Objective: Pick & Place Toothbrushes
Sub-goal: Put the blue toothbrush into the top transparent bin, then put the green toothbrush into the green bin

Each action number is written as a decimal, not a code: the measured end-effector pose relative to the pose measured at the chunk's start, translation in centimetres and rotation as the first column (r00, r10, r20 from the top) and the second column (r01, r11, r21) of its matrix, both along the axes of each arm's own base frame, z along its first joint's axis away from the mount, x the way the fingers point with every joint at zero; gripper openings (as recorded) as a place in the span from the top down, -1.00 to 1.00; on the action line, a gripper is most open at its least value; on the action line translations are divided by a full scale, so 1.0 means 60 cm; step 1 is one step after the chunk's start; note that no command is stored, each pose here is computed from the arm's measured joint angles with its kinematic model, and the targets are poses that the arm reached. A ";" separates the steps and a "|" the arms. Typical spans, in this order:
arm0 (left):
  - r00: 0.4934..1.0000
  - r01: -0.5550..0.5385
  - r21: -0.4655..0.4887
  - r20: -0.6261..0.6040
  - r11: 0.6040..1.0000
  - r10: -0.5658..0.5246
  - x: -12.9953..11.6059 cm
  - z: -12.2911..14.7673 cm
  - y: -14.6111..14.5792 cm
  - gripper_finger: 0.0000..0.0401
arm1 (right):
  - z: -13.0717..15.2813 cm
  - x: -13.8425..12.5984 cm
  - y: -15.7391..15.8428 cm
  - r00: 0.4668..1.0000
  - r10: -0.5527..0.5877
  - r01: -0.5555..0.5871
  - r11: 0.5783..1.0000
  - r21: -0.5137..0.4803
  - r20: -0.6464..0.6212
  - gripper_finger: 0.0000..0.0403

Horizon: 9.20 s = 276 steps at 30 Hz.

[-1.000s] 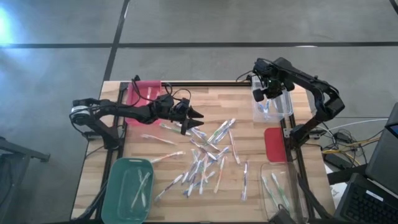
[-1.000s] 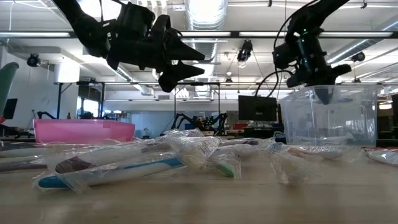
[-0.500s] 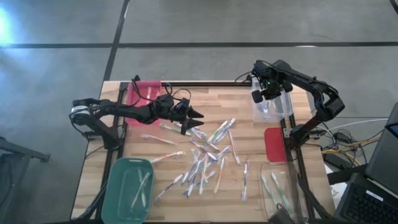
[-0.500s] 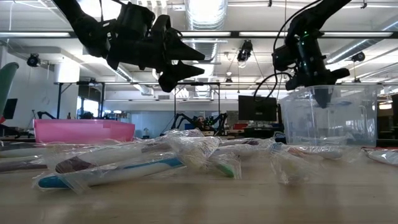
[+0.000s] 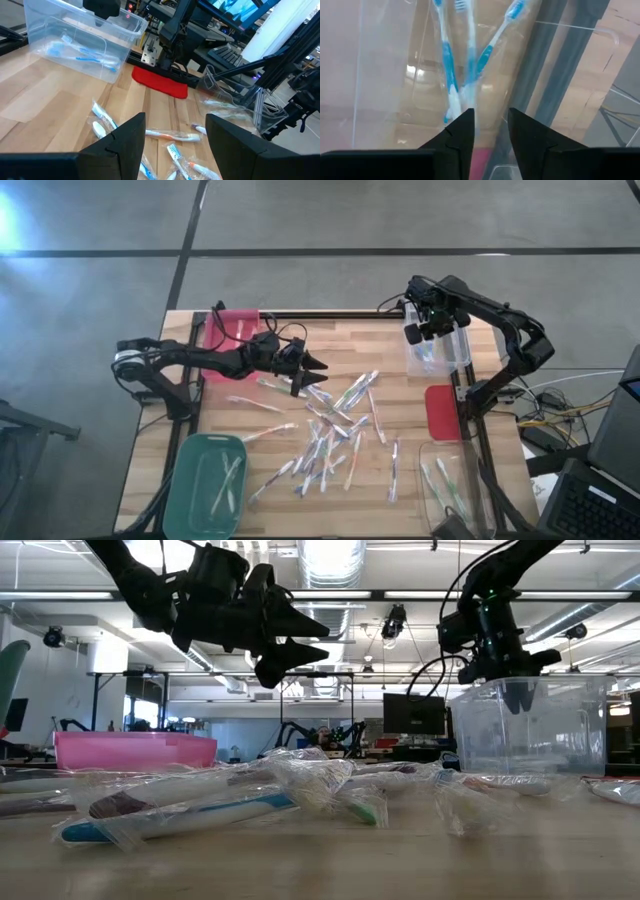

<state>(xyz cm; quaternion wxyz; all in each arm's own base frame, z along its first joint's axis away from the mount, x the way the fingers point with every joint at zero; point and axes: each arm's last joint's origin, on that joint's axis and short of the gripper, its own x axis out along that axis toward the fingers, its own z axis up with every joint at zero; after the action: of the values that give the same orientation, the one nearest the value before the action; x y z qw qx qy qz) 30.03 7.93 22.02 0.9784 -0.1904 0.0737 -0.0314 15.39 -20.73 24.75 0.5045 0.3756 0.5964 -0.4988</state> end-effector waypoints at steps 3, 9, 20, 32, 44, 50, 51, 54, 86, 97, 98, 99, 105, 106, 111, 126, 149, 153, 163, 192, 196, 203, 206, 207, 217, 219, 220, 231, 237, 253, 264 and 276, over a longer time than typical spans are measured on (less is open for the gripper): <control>1.000 0.000 0.000 0.000 1.000 0.000 0.000 0.000 0.000 -0.06 | 0.000 0.000 0.000 1.000 0.010 -0.010 1.000 0.011 0.010 0.35; 1.000 0.000 0.000 0.000 1.000 0.000 0.000 0.000 0.000 -0.06 | 0.027 0.008 -0.008 0.998 0.040 -0.039 0.999 -0.027 0.050 0.24; 1.000 0.000 0.000 0.000 1.000 0.000 0.000 0.000 0.000 -0.06 | 0.132 0.047 -0.007 0.973 0.139 -0.098 0.972 -0.215 0.183 0.26; 1.000 0.000 0.000 -0.001 1.000 0.000 0.000 0.000 0.000 -0.06 | 0.255 0.105 0.066 0.870 0.370 -0.218 0.882 -0.419 0.326 0.55; 1.000 0.000 0.000 -0.001 1.000 0.000 0.000 0.000 0.000 -0.06 | 0.330 0.140 0.153 0.718 0.568 -0.321 0.783 -0.533 0.402 0.79; 1.000 0.000 0.000 -0.001 1.000 0.000 0.000 -0.001 0.000 -0.06 | 0.343 0.151 0.189 0.655 0.632 -0.370 0.746 -0.554 0.413 0.84; 1.000 0.000 0.000 -0.001 1.000 0.000 0.000 -0.001 0.000 -0.06 | 0.343 0.153 0.195 0.646 0.642 -0.381 0.740 -0.554 0.413 0.85; 1.000 0.000 0.000 -0.001 1.000 0.000 0.000 -0.001 0.000 -0.06 | 0.341 0.159 0.211 0.622 0.667 -0.413 0.724 -0.552 0.410 0.86; 0.985 0.159 0.059 -0.081 0.985 -0.154 -0.008 -0.011 -0.008 -0.06 | 0.219 0.212 0.310 0.399 0.891 -0.784 0.454 -0.423 0.217 0.95; 0.909 0.416 0.394 -0.153 0.819 -0.388 -0.003 -0.028 -0.075 -0.05 | 0.213 0.212 0.312 0.408 0.893 -0.786 0.449 -0.424 0.190 0.96; 0.903 0.426 0.433 -0.154 0.795 -0.400 -0.002 -0.028 -0.081 -0.05 | 0.213 0.212 0.312 0.409 0.893 -0.786 0.449 -0.425 0.188 0.96; 0.900 0.431 0.467 -0.161 0.772 -0.405 -0.001 -0.029 -0.087 -0.05 | 0.213 0.212 0.312 0.410 0.893 -0.785 0.449 -0.426 0.186 0.96; 0.900 0.423 0.611 -0.192 0.670 -0.392 0.002 -0.032 -0.116 -0.05 | 0.213 0.212 0.311 0.422 0.889 -0.778 0.455 -0.433 0.177 0.96; 0.903 0.416 0.625 -0.195 0.661 -0.383 0.002 -0.032 -0.119 -0.05 | 0.213 0.212 0.310 0.439 0.883 -0.767 0.465 -0.442 0.168 0.96; 0.910 0.402 0.634 -0.199 0.661 -0.363 0.003 -0.032 -0.122 -0.05 | 0.203 0.222 0.302 0.573 0.803 -0.636 0.564 -0.527 0.167 0.96; 0.964 0.261 0.646 -0.216 0.718 -0.157 -0.003 -0.021 -0.111 -0.05 | 0.145 0.255 0.295 0.592 0.795 -0.659 0.574 -0.486 0.137 0.96; 0.885 0.446 0.653 -0.424 0.612 -0.193 -0.021 -0.056 -0.118 -0.05 | 0.130 0.252 0.295 0.598 0.796 -0.701 0.575 -0.421 0.093 0.96; 0.879 0.464 0.641 -0.419 0.611 -0.227 -0.019 -0.059 -0.119 -0.05 | 0.130 0.252 0.295 0.597 0.797 -0.702 0.575 -0.420 0.094 0.96; 0.806 0.590 0.604 -0.476 0.535 -0.352 -0.012 -0.095 -0.125 -0.05 | 0.131 0.252 0.295 0.585 0.806 -0.712 0.562 -0.420 0.087 0.96; 0.730 0.681 0.503 -0.517 0.532 -0.446 0.033 -0.147 -0.128 0.10 | 0.131 0.251 0.295 0.570 0.818 -0.727 0.545 -0.418 0.076 0.96; 0.730 0.681 0.502 -0.517 0.532 -0.447 0.033 -0.147 -0.128 0.18 | 0.131 0.251 0.295 0.570 0.818 -0.727 0.545 -0.418 0.076 0.96; 0.730 0.681 0.501 -0.517 0.534 -0.447 0.033 -0.147 -0.128 0.26 | 0.131 0.251 0.295 0.569 0.819 -0.727 0.545 -0.418 0.076 0.96; 0.730 0.681 0.501 -0.517 0.534 -0.447 0.033 -0.147 -0.128 0.28 | 0.131 0.251 0.295 0.569 0.819 -0.727 0.544 -0.418 0.075 0.96; 0.730 0.681 0.500 -0.517 0.534 -0.447 0.033 -0.147 -0.128 0.29 | 0.131 0.251 0.295 0.568 0.820 -0.729 0.543 -0.418 0.074 0.96; 0.730 0.681 0.500 -0.517 0.535 -0.447 0.033 -0.147 -0.128 0.47 | 0.131 0.251 0.295 0.567 0.820 -0.729 0.542 -0.418 0.074 0.96; 0.730 0.681 0.500 -0.517 0.535 -0.447 0.033 -0.147 -0.128 0.51 | 0.131 0.251 0.295 0.567 0.820 -0.729 0.542 -0.418 0.074 0.96; 0.730 0.681 0.500 -0.517 0.535 -0.447 0.032 -0.146 -0.128 0.53 | 0.131 0.251 0.295 0.567 0.820 -0.729 0.542 -0.418 0.074 0.96; 0.749 0.662 0.524 -0.501 0.537 -0.434 0.014 -0.099 -0.128 0.65 | 0.131 0.251 0.295 0.556 0.829 -0.740 0.529 -0.416 0.066 0.96; 0.766 0.633 0.550 -0.546 0.545 -0.339 -0.012 -0.056 -0.125 0.64 | 0.131 0.251 0.295 0.552 0.831 -0.743 0.525 -0.416 0.063 0.96; 0.904 0.391 0.690 -0.412 0.608 -0.115 -0.079 0.079 -0.118 0.64 | 0.131 0.252 0.295 0.552 0.832 -0.743 0.525 -0.416 0.064 0.96; 0.984 0.150 0.569 -0.168 0.809 -0.064 -0.052 0.105 -0.116 0.64 | 0.150 0.252 0.301 0.502 0.849 -0.761 0.523 -0.385 0.161 0.96; 0.989 0.074 0.596 -0.145 0.800 0.016 -0.014 0.079 -0.111 0.64 | 0.198 0.255 0.309 0.383 0.869 -0.778 0.487 -0.397 0.315 0.95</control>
<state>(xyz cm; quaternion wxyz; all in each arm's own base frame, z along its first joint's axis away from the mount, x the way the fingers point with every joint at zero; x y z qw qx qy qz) 29.21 1.29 26.74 0.9799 0.1281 0.1525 -0.0077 30.67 -2.21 36.66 0.8466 0.0897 0.5099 -0.1232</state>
